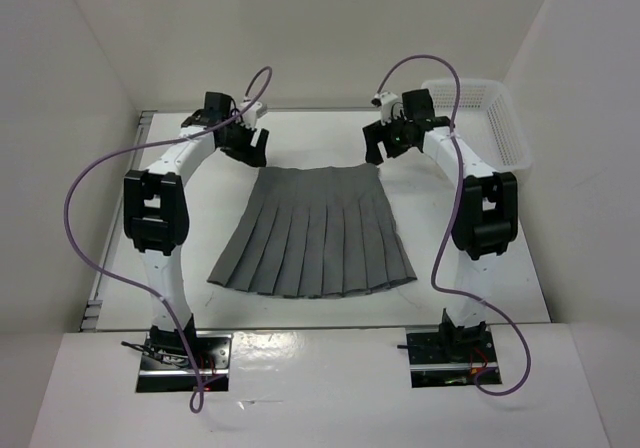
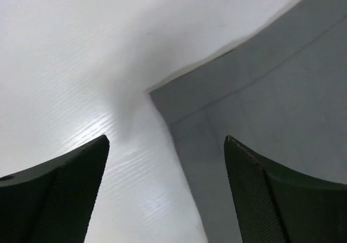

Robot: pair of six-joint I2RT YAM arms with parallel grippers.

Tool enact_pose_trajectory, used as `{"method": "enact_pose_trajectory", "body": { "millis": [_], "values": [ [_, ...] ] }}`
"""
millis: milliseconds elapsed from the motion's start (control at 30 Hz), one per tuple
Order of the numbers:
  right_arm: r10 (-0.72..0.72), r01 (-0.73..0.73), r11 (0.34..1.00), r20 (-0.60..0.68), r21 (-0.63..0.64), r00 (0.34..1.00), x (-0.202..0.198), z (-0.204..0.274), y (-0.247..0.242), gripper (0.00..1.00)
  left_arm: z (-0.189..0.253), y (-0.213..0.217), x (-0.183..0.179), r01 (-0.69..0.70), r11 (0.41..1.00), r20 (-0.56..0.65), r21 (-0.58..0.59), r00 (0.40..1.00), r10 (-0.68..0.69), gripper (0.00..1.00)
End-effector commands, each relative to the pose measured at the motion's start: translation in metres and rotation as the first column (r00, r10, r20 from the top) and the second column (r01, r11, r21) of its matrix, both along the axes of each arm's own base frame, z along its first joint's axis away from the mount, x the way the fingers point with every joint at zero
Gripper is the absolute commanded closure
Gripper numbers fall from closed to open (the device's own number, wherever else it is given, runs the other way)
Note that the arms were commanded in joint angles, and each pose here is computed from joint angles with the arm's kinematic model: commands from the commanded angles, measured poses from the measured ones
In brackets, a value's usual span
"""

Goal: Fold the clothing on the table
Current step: Flatten the skirt out

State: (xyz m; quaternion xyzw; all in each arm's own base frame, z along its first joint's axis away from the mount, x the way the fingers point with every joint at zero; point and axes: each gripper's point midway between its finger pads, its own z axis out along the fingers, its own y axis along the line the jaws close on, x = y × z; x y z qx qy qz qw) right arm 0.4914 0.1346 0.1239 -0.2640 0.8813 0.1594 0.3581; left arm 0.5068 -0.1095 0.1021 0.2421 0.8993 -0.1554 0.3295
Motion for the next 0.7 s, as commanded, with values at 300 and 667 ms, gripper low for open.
{"method": "enact_pose_trajectory", "body": {
  "millis": [300, 667],
  "values": [
    [-0.239, 0.276, 0.957, 0.289, -0.094, 0.927, 0.002, 0.125, -0.045, 0.01, 0.106, 0.089, 0.005, -0.356, 0.934, 0.193, -0.022, 0.915, 0.353, 0.01],
    [0.165, -0.170, 0.977, -0.052, -0.128, 0.985, -0.168, 0.055, 0.027, 0.01, 0.131, 0.071, -0.129, -0.277, 0.960, 0.143, -0.049, 0.949, 0.281, 0.01]
  ]
}}
